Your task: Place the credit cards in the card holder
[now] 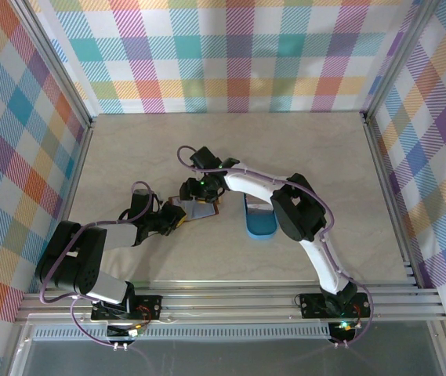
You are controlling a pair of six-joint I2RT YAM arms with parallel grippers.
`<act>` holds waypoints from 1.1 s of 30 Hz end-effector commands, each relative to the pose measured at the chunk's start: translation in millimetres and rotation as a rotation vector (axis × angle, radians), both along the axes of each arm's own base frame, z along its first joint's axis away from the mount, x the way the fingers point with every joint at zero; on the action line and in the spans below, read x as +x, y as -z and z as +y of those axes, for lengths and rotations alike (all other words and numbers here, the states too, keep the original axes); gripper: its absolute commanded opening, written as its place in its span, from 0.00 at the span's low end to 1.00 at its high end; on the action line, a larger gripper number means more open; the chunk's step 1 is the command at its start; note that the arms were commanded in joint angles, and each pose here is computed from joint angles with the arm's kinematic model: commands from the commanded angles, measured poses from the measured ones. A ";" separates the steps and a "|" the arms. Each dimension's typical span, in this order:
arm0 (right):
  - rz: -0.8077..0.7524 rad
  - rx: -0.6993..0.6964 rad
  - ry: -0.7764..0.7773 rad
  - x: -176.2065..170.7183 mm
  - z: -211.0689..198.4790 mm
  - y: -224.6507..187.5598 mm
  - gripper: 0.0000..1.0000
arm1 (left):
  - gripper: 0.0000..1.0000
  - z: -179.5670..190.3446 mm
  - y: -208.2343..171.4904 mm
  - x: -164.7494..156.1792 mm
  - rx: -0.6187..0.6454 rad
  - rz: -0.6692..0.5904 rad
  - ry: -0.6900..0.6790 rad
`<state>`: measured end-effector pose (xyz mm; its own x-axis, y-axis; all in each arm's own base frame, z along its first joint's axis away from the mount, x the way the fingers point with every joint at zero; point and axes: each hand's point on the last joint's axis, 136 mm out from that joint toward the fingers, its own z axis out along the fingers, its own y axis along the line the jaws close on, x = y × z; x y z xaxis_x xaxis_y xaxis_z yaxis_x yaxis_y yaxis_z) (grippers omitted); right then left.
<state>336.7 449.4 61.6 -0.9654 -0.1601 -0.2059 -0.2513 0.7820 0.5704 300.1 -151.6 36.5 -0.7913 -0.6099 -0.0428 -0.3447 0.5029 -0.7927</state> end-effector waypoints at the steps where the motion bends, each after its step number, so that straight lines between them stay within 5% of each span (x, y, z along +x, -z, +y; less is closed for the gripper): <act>1: -0.007 0.067 -0.061 -2.3 16.5 -12.6 0.53 | 0.12 2.4 -4.7 4.1 0.009 -0.016 0.004; 23: 0.013 0.138 -0.135 -18.9 54.8 -5.5 0.51 | 0.21 39.8 -60.7 -24.5 0.165 -0.016 0.042; 33: -0.091 0.243 -0.131 -4.8 44.6 -46.6 0.53 | 0.22 38.0 -67.8 -18.9 0.174 -0.074 0.073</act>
